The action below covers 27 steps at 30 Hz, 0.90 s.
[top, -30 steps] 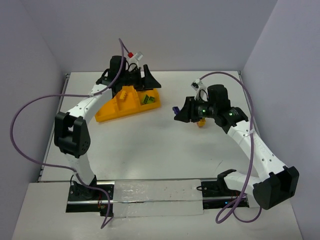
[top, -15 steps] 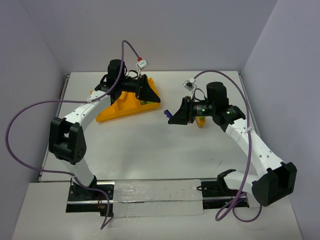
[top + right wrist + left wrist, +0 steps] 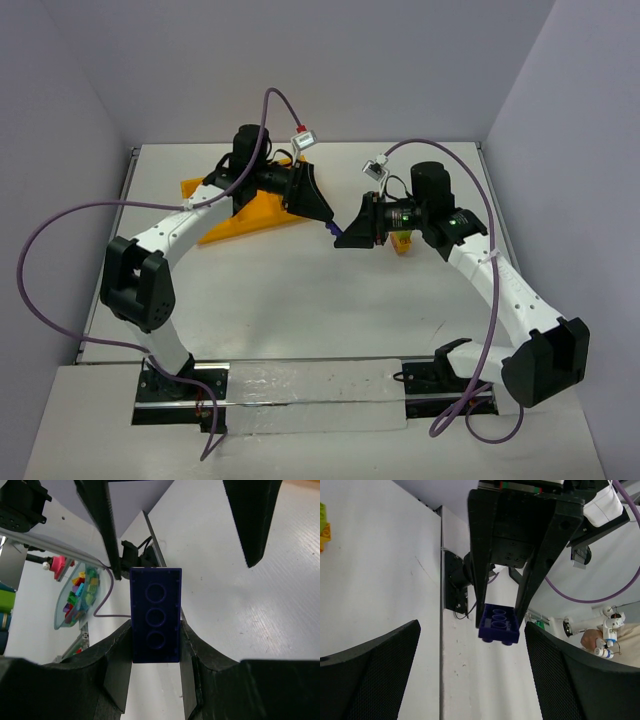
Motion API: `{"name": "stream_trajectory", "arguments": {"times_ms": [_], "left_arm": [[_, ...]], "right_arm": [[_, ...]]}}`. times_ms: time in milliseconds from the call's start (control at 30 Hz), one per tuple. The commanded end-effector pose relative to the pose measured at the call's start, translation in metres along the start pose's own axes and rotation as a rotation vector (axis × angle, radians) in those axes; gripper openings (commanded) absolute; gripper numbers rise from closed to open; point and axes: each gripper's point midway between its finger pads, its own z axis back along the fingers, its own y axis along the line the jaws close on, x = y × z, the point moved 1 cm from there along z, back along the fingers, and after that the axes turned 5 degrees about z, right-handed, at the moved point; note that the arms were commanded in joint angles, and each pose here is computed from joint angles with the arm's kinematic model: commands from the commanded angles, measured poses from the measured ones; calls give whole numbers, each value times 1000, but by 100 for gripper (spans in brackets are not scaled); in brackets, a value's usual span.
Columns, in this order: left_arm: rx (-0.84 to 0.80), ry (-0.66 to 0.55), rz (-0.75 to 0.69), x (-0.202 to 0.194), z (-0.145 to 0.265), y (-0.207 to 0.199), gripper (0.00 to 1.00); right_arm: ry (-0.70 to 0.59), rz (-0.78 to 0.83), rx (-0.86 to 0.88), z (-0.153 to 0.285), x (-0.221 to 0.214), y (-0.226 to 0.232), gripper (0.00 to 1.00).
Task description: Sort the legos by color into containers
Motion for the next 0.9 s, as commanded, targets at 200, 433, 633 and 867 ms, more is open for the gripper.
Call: {"name": "stream_trajectory", "arguments": {"times_ms": [200, 433, 633, 867], "left_arm": [[-83, 29, -133, 5, -5, -47, 85], [-107, 59, -125, -4, -10, -50, 59], [-140, 87, -130, -8, -13, -57, 52], [-164, 107, -129, -12, -13, -61, 41]], "right_arm": [[-33, 63, 21, 1, 16, 7, 2], [-33, 60, 17, 1, 15, 5, 2], [-38, 55, -3, 0, 15, 1, 2], [-55, 52, -40, -1, 17, -7, 2]]}}
